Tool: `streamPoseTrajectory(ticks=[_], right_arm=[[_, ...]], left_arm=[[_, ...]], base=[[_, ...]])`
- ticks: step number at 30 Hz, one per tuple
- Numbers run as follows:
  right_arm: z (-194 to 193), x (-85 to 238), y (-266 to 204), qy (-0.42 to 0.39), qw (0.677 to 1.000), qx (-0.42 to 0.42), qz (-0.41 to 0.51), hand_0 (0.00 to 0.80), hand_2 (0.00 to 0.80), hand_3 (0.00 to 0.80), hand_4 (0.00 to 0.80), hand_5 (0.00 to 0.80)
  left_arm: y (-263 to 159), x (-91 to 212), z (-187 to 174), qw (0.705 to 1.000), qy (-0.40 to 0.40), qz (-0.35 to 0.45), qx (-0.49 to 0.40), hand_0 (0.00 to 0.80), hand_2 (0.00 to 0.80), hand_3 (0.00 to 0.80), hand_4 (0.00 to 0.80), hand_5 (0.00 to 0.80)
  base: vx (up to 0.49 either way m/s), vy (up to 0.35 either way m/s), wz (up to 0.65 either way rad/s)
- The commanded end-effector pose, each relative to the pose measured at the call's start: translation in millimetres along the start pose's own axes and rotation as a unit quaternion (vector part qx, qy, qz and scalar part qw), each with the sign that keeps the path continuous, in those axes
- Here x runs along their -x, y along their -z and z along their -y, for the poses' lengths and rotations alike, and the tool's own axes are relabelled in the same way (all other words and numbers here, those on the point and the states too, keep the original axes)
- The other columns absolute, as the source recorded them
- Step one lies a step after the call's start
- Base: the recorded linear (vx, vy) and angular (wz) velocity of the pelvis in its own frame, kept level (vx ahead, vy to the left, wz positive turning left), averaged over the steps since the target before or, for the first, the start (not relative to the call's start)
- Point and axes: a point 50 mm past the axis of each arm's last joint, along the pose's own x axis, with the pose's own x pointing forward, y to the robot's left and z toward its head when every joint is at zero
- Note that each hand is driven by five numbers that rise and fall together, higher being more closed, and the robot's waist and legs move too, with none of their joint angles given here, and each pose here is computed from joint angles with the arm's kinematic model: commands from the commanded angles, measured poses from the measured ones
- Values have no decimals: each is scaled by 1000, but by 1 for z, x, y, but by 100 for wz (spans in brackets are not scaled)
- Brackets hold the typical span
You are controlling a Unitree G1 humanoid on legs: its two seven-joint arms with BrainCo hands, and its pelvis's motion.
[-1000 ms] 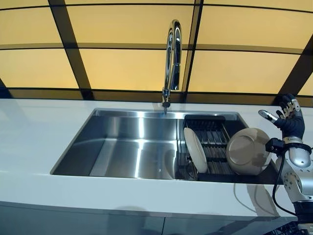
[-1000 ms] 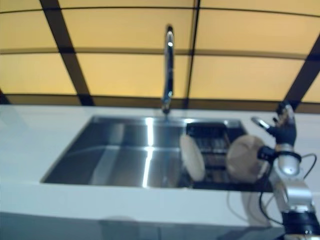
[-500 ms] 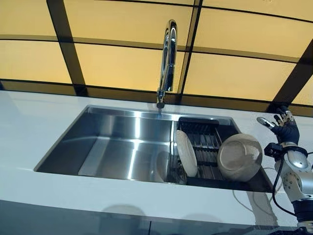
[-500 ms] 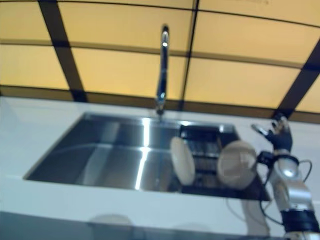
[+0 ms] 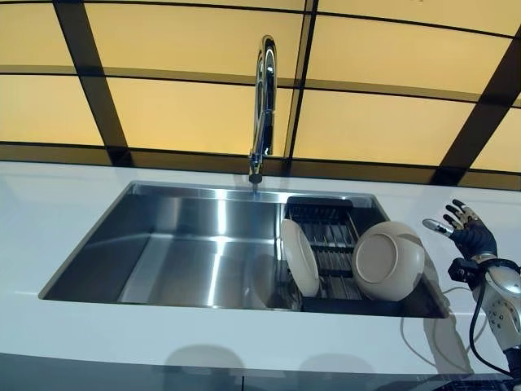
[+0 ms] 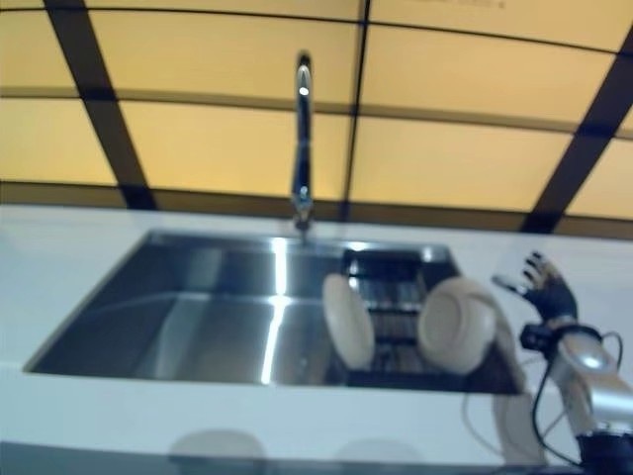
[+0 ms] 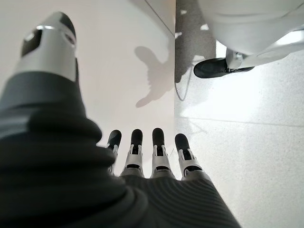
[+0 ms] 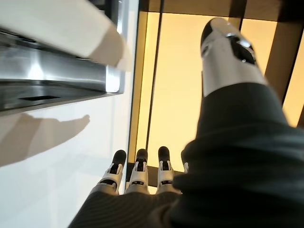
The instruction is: Take plates into dishwasher
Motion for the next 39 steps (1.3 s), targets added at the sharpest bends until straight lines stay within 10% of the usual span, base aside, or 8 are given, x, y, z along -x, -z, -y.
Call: streamPoseTrajectory(ticks=[1,39], right_arm=[[14,2,-23,-12,999,8,32,0,0,0,0,0],[-41,36,44,-164,972,-147,-82,0,0,0,0,0]], left_arm=[[-13,-4,-23,999,-35,16,-10,0,0,0,0,0],[-14,-3,-26,999,-29,27,-37,0,0,0,0,0]], base=[[0,0,0],[1,0,-1]])
